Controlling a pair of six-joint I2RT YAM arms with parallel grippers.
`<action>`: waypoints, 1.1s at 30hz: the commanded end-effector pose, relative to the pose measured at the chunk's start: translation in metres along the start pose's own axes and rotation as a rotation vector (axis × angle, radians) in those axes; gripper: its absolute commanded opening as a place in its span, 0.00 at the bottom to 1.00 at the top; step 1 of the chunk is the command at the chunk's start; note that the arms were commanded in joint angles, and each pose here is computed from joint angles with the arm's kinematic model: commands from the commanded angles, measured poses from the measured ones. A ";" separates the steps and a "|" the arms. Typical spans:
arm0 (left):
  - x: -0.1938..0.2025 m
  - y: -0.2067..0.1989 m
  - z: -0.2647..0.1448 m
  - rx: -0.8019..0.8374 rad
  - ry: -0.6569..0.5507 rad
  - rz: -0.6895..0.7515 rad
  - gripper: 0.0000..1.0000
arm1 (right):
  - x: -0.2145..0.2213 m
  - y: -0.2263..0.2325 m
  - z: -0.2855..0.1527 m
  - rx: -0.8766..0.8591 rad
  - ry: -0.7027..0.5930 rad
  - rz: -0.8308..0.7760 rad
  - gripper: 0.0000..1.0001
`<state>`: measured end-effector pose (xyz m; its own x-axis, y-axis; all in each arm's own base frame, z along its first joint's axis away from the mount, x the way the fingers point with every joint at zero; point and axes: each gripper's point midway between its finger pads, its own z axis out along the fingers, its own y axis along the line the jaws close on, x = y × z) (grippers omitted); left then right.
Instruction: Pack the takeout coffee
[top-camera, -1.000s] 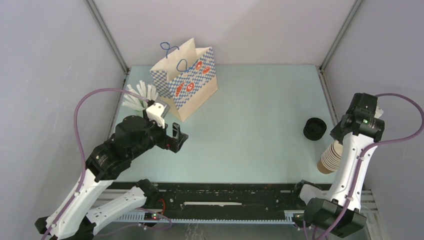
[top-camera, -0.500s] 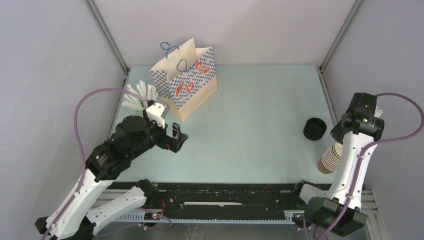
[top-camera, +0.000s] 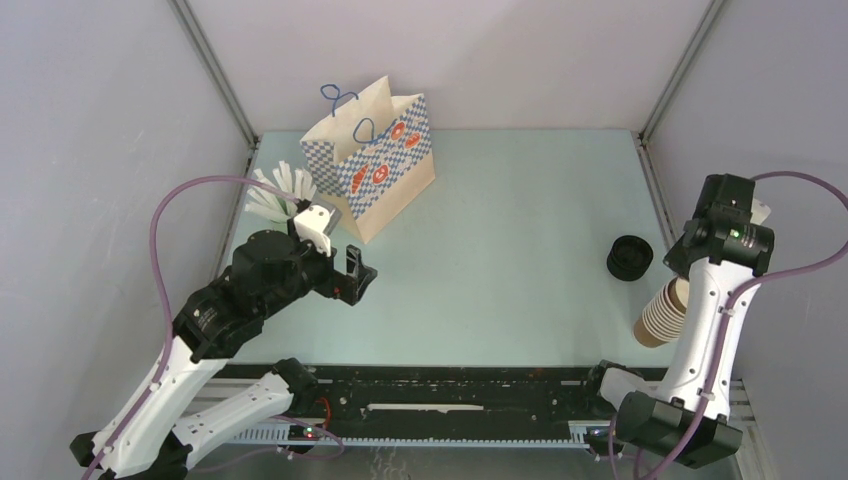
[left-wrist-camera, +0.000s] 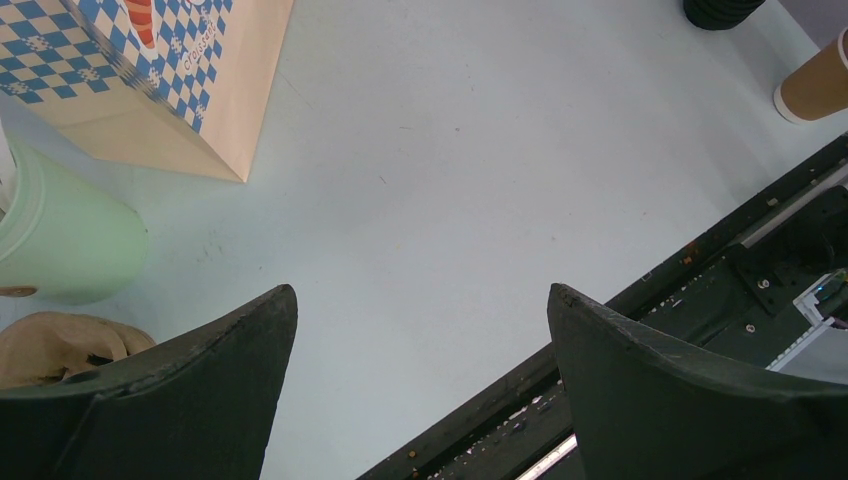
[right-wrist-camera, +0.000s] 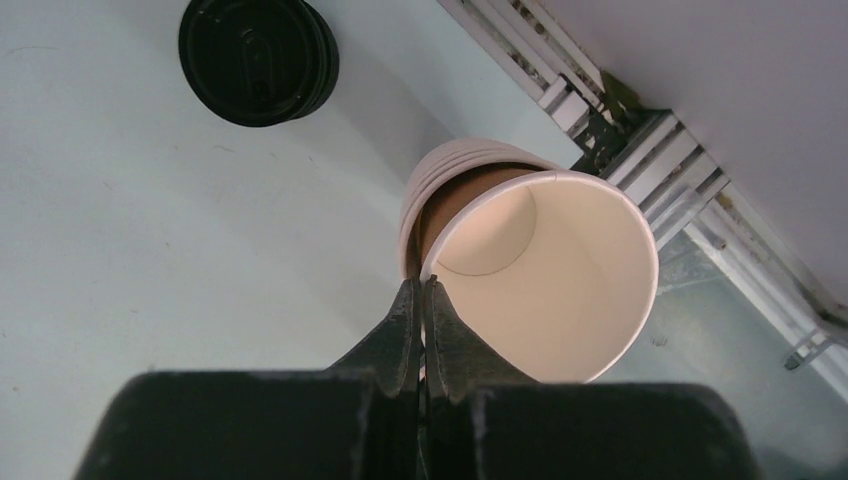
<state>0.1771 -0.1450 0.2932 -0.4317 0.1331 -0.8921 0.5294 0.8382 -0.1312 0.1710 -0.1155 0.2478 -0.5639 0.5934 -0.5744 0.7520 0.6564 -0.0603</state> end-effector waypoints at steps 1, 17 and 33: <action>0.000 -0.001 0.004 0.004 -0.003 0.018 1.00 | -0.015 -0.006 -0.010 0.051 -0.041 -0.051 0.00; 0.000 -0.001 0.006 0.001 0.002 0.030 1.00 | -0.023 -0.013 -0.044 0.049 -0.053 0.003 0.00; -0.010 -0.004 0.010 -0.007 -0.002 -0.010 1.00 | -0.070 0.124 -0.151 -0.536 -0.266 -0.258 0.00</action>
<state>0.1818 -0.1518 0.2837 -0.4580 0.1648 -0.8735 0.5316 0.8384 -0.1206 0.2070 -0.0742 0.4002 -0.4530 0.4284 -0.7818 0.5762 0.8099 0.1099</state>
